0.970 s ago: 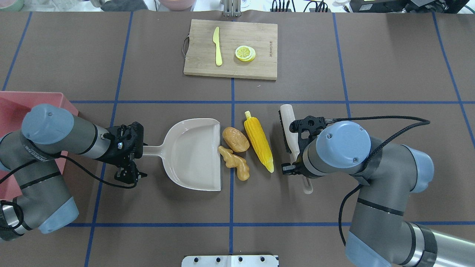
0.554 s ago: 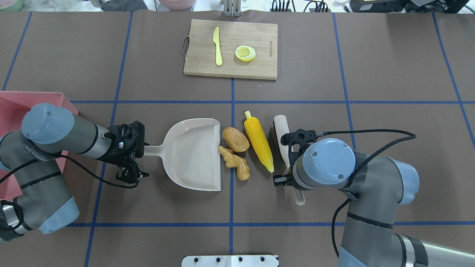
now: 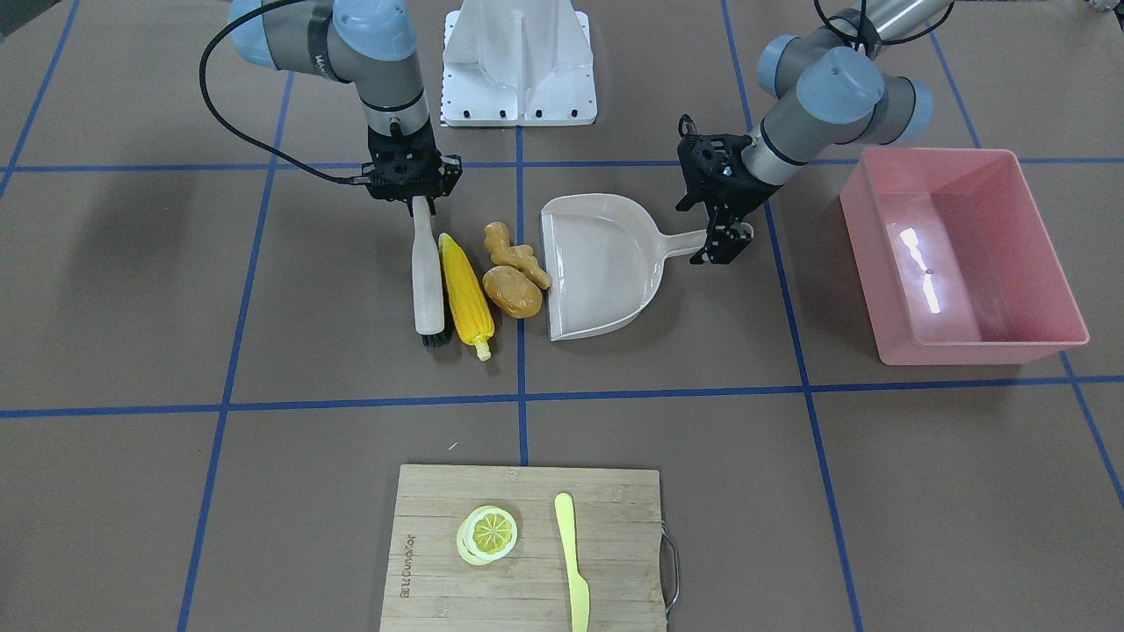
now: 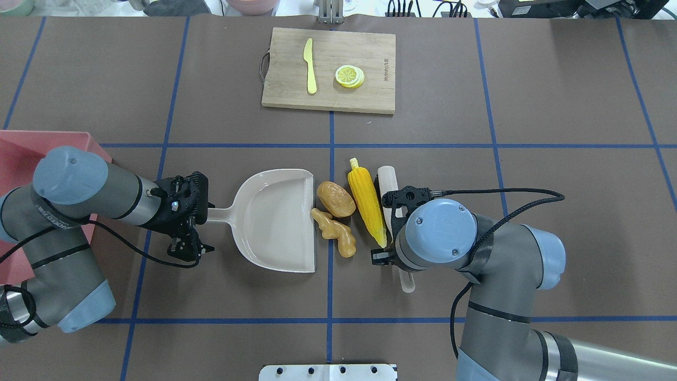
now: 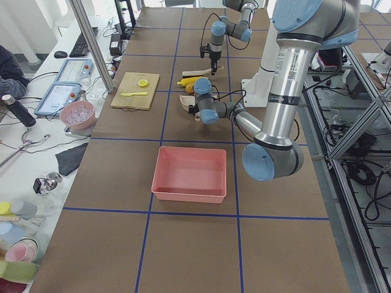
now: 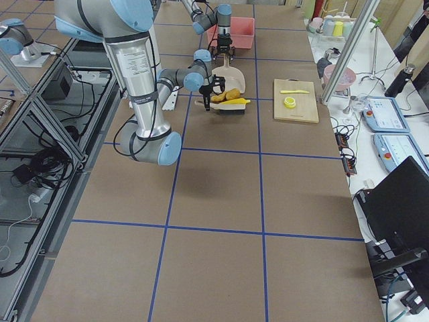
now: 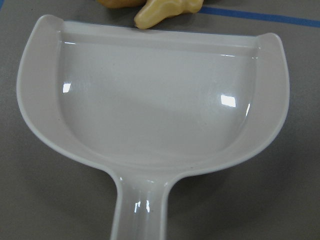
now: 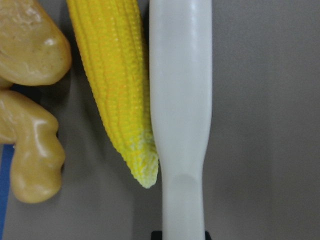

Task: Sweep and dump trash into bin
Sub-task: 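Sweep the corn, potato and ginger into the dustpan with the right gripper's brush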

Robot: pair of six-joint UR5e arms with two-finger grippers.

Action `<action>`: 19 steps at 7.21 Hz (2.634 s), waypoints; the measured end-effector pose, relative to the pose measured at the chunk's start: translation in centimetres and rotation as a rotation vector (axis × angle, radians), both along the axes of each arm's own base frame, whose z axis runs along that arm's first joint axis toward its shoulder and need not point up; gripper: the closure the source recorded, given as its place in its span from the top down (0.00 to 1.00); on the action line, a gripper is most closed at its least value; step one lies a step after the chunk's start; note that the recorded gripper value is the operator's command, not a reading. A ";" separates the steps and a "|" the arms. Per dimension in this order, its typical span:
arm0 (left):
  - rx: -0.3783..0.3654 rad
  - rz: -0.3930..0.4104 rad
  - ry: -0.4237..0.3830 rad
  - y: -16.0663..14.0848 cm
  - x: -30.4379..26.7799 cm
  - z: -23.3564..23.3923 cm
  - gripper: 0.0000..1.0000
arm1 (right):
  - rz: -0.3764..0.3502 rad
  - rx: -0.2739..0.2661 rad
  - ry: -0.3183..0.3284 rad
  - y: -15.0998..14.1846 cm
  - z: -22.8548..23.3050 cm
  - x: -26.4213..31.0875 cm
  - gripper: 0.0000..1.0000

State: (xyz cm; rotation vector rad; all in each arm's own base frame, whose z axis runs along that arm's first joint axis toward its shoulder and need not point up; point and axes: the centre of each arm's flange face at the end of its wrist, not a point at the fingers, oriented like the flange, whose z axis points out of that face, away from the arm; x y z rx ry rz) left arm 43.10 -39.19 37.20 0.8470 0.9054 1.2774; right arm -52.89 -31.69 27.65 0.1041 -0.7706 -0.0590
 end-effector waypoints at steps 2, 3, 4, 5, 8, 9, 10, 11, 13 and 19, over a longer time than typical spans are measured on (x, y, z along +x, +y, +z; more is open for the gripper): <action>0.004 -0.003 0.002 0.0 -0.1 -0.1 0.96 | 0.016 -0.014 -0.015 0.0 -0.8 -0.4 0.00; 0.004 -0.004 0.001 0.0 -0.1 -0.1 0.96 | 0.023 -0.022 -0.024 0.2 -1.3 -0.6 0.00; 0.005 -0.006 0.001 -0.1 -0.1 -0.1 0.95 | 0.025 -0.027 -0.032 0.4 -1.7 -0.9 0.00; 0.005 -0.007 0.001 -0.1 -0.1 -0.2 0.96 | 0.024 -0.034 -0.038 1.0 -2.1 -1.2 0.00; 0.006 -0.008 0.002 -0.1 -0.1 -0.2 0.96 | 0.035 -0.047 -0.074 2.5 -3.2 -2.3 0.00; 0.008 -0.008 0.003 0.0 -0.1 -0.2 0.96 | 0.055 -0.053 -0.104 2.9 -3.8 -2.5 0.00; 0.009 -0.009 0.004 0.0 -0.1 -0.3 0.96 | 0.065 -0.054 -0.123 3.3 -4.3 -2.8 0.00; 0.010 -0.009 0.004 0.0 -0.1 -0.3 0.96 | 0.068 -0.051 -0.140 3.6 -4.7 -3.2 0.00; 0.009 -0.007 0.005 0.1 -0.1 -0.2 0.96 | 0.084 -0.040 -0.173 3.7 -5.0 -4.1 0.00; 0.011 -0.008 0.009 0.2 -0.4 -0.2 0.96 | 0.099 -0.019 -0.253 2.9 -6.8 -7.3 0.00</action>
